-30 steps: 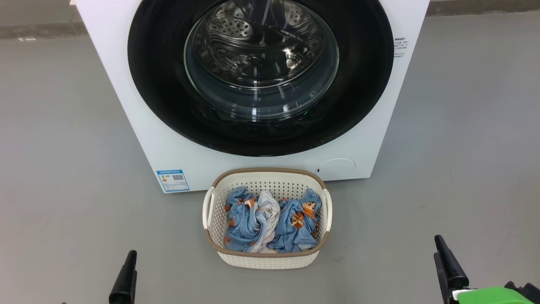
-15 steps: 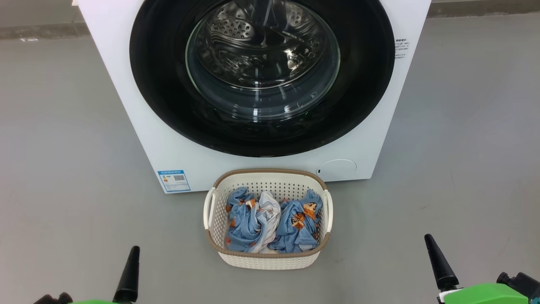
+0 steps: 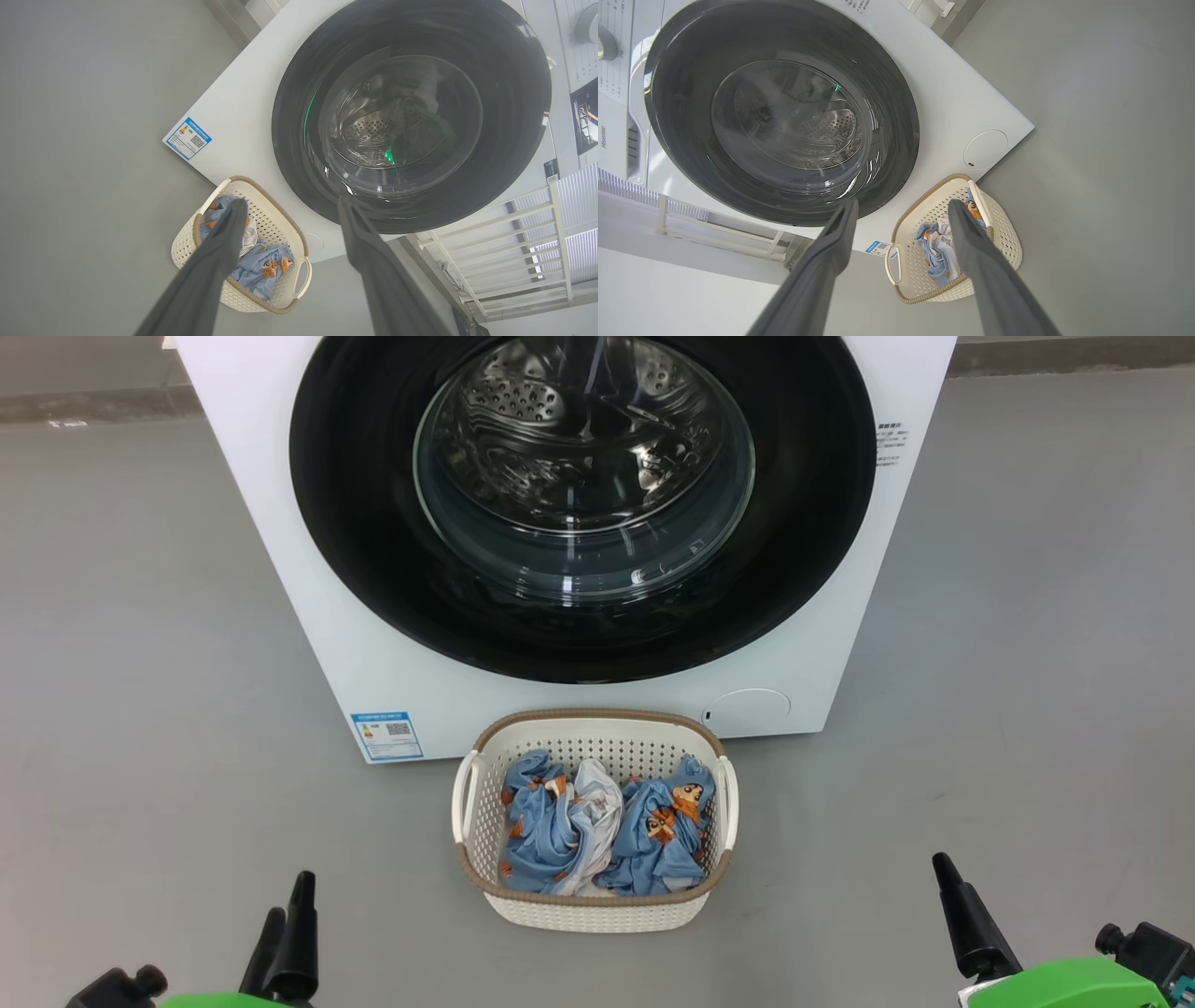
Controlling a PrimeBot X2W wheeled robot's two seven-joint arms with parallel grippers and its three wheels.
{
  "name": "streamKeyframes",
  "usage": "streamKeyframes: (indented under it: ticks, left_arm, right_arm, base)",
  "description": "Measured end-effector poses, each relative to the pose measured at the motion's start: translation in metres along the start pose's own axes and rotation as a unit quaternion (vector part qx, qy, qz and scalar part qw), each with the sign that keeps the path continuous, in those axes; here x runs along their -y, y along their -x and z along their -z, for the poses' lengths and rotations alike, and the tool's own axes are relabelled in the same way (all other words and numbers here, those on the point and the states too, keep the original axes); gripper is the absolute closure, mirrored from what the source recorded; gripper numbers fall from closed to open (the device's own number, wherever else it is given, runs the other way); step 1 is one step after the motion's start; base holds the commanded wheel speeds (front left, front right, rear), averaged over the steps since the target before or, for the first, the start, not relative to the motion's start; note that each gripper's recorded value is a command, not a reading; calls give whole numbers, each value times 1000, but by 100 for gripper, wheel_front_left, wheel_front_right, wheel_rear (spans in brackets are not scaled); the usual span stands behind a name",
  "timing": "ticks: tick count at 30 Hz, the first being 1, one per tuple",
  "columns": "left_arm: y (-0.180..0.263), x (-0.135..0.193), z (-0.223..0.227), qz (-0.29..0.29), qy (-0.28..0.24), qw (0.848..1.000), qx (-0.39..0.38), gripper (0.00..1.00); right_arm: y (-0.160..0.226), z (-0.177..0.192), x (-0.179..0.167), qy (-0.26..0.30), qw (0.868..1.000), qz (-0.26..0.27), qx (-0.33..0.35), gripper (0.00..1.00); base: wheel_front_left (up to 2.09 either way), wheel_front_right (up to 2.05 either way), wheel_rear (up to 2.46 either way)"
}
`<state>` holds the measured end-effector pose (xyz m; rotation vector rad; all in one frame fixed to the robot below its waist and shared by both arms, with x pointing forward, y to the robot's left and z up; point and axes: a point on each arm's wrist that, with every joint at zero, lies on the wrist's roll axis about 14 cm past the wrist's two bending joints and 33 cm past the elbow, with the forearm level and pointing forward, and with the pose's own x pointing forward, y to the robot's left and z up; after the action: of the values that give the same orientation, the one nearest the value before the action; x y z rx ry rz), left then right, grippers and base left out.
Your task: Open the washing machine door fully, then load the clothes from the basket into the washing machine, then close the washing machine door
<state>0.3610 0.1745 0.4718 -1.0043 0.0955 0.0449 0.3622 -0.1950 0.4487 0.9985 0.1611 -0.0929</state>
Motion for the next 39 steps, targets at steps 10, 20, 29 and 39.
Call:
streamKeyframes:
  ticks: [10, 20, 29, 39]
  left_arm:
    - [0, 4, -2, 9, -60, 998, 7, 0]
    - [0, 10, -4, 21, -117, 993, 17, 0]
    - [-1, 17, -6, 34, -168, 985, 25, 0]
    - [-1, 24, -6, 48, -228, 972, 31, 0]
  right_arm:
    - [-2, 0, -2, 61, 998, -7, 1, 0]
    - [-2, -1, -5, 112, 994, -16, 4, 0]
    - [-6, -4, -13, 164, 986, -31, 11, 0]
    - [-5, -7, -17, 220, 974, -43, 20, 0]
  base:
    - [0, 0, 0]
    - [0, 0, 0]
    - [0, 0, 0]
    - [0, 0, 0]
